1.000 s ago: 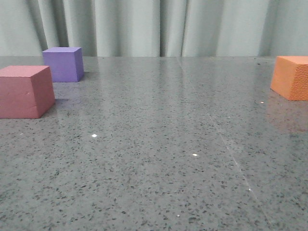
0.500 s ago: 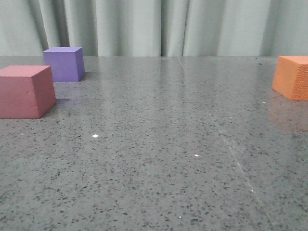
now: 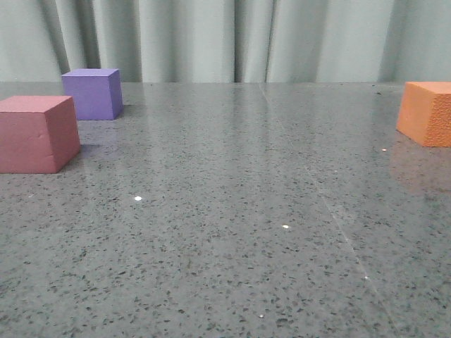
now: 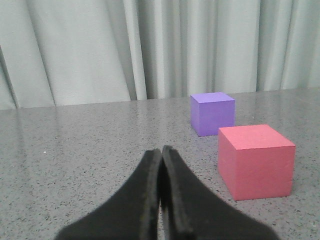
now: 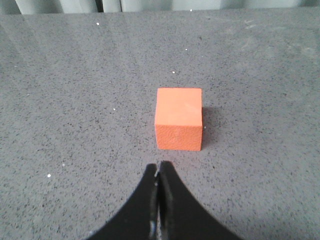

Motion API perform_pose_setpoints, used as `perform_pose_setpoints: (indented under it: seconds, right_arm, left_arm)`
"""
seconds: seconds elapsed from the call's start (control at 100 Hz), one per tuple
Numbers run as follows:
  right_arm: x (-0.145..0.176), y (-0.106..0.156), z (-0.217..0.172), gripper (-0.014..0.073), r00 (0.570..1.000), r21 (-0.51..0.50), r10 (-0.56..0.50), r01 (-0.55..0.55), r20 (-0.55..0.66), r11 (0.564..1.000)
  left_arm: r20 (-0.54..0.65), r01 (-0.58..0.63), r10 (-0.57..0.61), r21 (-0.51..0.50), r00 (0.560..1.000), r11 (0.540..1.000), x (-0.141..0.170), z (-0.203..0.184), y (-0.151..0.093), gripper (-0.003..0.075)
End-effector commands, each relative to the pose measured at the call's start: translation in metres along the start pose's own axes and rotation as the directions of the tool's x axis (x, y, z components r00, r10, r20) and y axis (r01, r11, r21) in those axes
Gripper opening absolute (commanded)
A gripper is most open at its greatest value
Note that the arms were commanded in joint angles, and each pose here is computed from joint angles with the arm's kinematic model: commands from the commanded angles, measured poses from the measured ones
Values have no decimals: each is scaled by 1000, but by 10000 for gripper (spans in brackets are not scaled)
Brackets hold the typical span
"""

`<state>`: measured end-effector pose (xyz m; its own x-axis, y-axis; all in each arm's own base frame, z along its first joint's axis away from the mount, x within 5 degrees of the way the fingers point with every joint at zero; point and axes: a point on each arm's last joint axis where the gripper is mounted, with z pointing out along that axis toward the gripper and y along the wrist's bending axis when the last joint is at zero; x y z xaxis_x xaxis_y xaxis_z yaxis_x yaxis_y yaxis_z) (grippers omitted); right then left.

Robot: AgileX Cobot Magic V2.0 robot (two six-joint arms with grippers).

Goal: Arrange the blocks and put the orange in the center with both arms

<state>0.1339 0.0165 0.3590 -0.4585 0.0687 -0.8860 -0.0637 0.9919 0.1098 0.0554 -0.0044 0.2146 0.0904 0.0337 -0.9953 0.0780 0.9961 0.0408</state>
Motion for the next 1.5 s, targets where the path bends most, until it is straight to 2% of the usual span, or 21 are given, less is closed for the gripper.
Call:
perform_pose_setpoints:
  seconds: [0.0,0.18,0.28,0.37,0.42,0.49,0.54,0.61,0.75,0.94,1.11,1.2,1.49]
  right_arm:
    - [-22,2,11,-67,999,-4,2,-2,51,1000]
    - [-19,2,47,-60,998,10,2,-2,-55,1000]
    - [-16,2,57,25,995,14,2,-1,-97,1000]
    - [-17,2,58,204,995,14,2,-1,-97,1000]
    - [-17,2,58,337,996,14,2,-1,-94,1000]
    - [-17,2,58,566,996,14,2,-1,-92,1000]
    - [-17,2,58,671,996,14,2,-1,-91,1000]
    - [-17,2,58,639,996,14,1,0,-92,1000]
    - [-23,3,56,637,997,11,1,0,-71,1000]
    - [-68,7,53,637,1000,16,-18,18,7,1000]
    - [-103,8,74,637,994,54,-81,85,-76,995]
    - [-111,7,89,637,988,74,-92,102,-128,992]
    - [-100,-6,142,636,961,111,-62,95,-270,989]
  left_arm:
    - [54,11,-11,13,998,1000,10,-1,-2,-19]
    - [54,11,-11,13,998,1000,10,-1,-2,-19]
    - [54,11,-11,13,998,1000,10,-1,-2,-19]
    - [54,11,-11,13,998,1000,10,-1,-2,-19]
    - [54,11,-11,13,998,1000,10,-1,-2,-19]
    - [54,11,-11,13,998,1000,10,-1,-2,-19]
    - [54,11,-11,13,998,1000,10,-1,-2,-19]
    - [54,11,-11,13,998,1000,10,-1,-2,-19]
    - [54,11,-11,13,998,1000,10,-1,-2,-19]
    - [54,11,-11,13,998,1000,10,-1,-2,-19]
    - [54,11,-11,13,998,1000,10,-1,-2,-19]
    - [54,11,-11,13,998,1000,10,-1,-2,-19]
    - [54,11,-11,13,998,1000,10,-1,-2,-19]
